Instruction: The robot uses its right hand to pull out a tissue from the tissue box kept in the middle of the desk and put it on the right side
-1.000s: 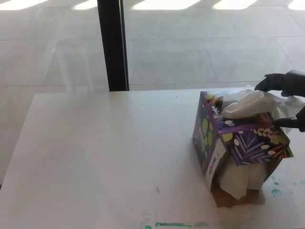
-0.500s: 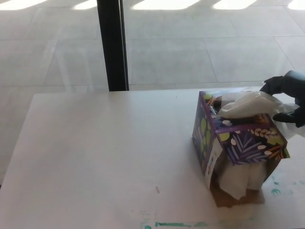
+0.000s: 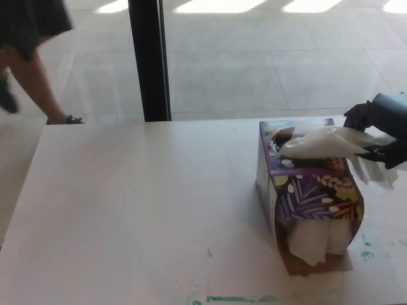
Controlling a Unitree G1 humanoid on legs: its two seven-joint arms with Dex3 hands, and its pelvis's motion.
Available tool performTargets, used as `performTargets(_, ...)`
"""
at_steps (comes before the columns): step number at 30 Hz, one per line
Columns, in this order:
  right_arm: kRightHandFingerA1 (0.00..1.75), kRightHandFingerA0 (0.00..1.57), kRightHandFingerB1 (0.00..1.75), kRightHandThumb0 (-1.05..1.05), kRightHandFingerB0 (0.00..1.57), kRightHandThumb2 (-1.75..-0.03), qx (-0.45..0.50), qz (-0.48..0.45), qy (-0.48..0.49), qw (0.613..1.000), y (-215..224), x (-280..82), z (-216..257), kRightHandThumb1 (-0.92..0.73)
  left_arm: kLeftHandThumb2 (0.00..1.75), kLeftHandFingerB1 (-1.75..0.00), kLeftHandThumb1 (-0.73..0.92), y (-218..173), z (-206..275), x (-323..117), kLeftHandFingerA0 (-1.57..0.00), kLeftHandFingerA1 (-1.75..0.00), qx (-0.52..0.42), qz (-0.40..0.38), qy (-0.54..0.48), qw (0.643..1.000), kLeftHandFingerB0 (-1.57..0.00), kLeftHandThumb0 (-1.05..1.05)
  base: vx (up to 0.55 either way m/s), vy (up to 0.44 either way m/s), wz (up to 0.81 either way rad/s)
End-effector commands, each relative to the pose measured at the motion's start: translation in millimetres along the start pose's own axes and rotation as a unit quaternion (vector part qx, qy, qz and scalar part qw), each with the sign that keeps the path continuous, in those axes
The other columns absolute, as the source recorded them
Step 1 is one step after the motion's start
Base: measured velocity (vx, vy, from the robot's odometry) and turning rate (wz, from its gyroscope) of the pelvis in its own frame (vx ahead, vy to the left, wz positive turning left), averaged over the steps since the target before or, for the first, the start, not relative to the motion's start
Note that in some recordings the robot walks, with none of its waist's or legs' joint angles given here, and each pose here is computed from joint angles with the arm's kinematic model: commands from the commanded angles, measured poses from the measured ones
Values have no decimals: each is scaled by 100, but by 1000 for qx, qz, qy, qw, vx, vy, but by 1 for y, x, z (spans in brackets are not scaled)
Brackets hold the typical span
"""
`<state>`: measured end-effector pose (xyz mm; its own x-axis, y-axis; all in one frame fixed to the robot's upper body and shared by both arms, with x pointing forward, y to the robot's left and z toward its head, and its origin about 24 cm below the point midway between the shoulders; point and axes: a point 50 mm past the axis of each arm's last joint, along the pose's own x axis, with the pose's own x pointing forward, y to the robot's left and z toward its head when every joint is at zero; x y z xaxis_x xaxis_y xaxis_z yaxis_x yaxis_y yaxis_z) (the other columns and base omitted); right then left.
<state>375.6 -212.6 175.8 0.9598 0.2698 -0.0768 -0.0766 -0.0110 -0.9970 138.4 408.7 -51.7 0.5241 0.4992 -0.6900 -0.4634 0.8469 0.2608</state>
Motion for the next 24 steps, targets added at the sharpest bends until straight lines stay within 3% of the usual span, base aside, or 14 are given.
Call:
performTargets(1, 171, 92, 83, -31, 86, -65, -35, -118, -49, 991, -2, -3, 13, -67, 97, -83, 84, 7, -1, -1, -68, -59, 1, 23, -5, 1000, -49, -105, 0, 0, 0)
performTargets(6, 175, 85, 98, -27, 80, -74, -7, -115, -39, 993, -3, -3, 9, -65, 98, -81, 84, 10, -5, -3, -67, -58, 1, 24, -1, 1000, -47, -105, 0, 0, 0)
performTargets(7, 175, 86, 109, -26, 79, -80, 1, -117, -39, 992, -4, -3, 8, -63, 97, -81, 83, 10, -5, -3, -67, -59, 0, 24, -2, 1000, -47, -105, 0, 0, 0)
performTargets(9, 172, 87, 100, -27, 82, -81, 8, -119, -40, 992, -6, -4, 7, -61, 98, -84, 82, 10, -7, -3, -68, -60, 2, 24, -2, 1000, -47, -105, 0, 0, 0)
performTargets(10, 168, 88, 87, -28, 83, -83, 9, -118, -38, 992, -9, -4, 6, -61, 98, -84, 81, 10, -7, -3, -67, -61, 0, 22, -3, 1000, -46, -105, 0, 0, 0)
performTargets(12, 159, 91, 75, -30, 82, -81, 15, -120, -38, 992, -13, -4, 6, -63, 98, -82, 83, 12, -10, -4, -67, -60, -1, 24, 2, 1000, -47, -105, 0, 0, 0)
performTargets(13, 129, 116, 81, -32, 79, -100, 18, -124, -38, 991, -15, -4, 6, -51, 97, -83, 83, 12, -10, -4, -67, -60, 0, 24, 2, 1000, -46, -105, 0, 0, 0)
performTargets(14, 129, 116, 81, -32, 79, -100, 22, -127, -38, 991, -17, -4, 5, -51, 97, -83, 83, 12, -10, -4, -67, -60, 1, 24, 1, 1000, -46, -105, 0, 0, 0)
performTargets(15, 154, 93, 69, -28, 81, -74, 24, -130, -36, 991, -20, -4, 5, -66, 98, -82, 82, 12, -10, -4, -67, -60, 1, 25, 2, 1000, -46, -105, 0, 0, 0)
performTargets(17, 161, 89, 94, -29, 80, -75, 34, -142, -36, 989, -32, -2, 4, -66, 98, -84, 82, 13, -11, -4, -66, -61, 4, 27, 4, 1000, -46, -105, 0, 0, 0)
performTargets(18, 129, 114, 91, -34, 80, -100, 33, -152, -33, 987, -36, -2, 3, -53, 98, -84, 82, 13, -11, -5, -66, -61, 5, 25, 1, 1000, -45, -105, 0, 0, 0)
performTargets(19, 168, 86, 110, -29, 78, -75, 45, -159, -33, 986, -40, -1, 3, -67, 99, -83, 82, 13, -11, -5, -65, -60, 6, 25, 2, 1000, -45, -105, 0, 0, 0)
performTargets(20, 165, 90, 83, -28, 78, -74, 48, -169, -33, 984, -48, -1, 3, -66, 98, -82, 83, 13, -11, -5, -67, -60, 2, 26, 2, 1000, -47, -105, 0, 0, 0)
performTargets(24, 159, 94, 78, -27, 83, -88, 49, -199, -22, 979, -63, -2, 2, -60, 98, -83, 83, 13, -11, -5, -67, -61, 3, 24, 1, 1000, -46, -105, 0, 0, 0)
